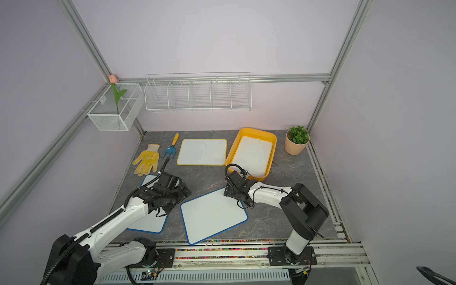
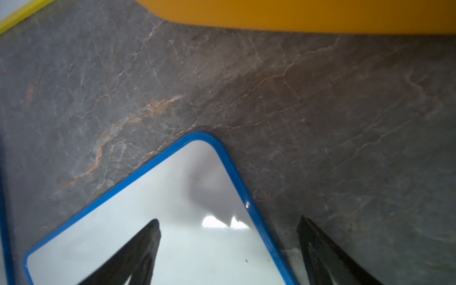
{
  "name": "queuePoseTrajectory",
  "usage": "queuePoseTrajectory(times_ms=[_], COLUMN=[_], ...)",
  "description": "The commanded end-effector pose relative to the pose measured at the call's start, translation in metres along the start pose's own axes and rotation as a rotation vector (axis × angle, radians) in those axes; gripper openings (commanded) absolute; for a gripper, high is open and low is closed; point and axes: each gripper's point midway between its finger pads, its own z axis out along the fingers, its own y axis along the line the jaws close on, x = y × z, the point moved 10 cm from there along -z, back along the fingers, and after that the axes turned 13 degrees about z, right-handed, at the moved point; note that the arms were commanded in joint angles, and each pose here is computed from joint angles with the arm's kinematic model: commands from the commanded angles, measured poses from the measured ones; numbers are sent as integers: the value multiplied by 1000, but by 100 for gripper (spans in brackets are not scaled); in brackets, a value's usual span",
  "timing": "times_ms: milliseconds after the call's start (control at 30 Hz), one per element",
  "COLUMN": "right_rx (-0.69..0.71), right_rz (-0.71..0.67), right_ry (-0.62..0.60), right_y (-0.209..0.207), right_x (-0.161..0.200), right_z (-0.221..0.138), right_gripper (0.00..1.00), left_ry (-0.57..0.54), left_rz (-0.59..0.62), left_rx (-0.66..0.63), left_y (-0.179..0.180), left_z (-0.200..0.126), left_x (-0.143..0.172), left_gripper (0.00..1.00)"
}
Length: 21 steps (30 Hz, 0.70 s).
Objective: Put the whiteboard into the storage box
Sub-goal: Move the whiteboard to the center of the board.
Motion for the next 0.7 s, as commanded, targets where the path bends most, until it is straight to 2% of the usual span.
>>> queuePoseTrajectory(times_ms=[0,167,333,667], right_rx=[66,57,63,47], right_rz=[-176,-236,-233,-171], right_ry=[24,27,49,130], right_y=[-18,-17,-19,-22], right_x=[7,7,10,24], right_z=[3,0,5,20], right_gripper=[89,89,90,91], left_ry=[29,70,114,97], left_rz=[-57,-29,-24,26], left_rx=[-26,16,53,80], left_y=[9,-1,-13,-38], left_z=[4,20,37,47], left_x=[15,32,39,25], left_gripper=[100,100,100,99])
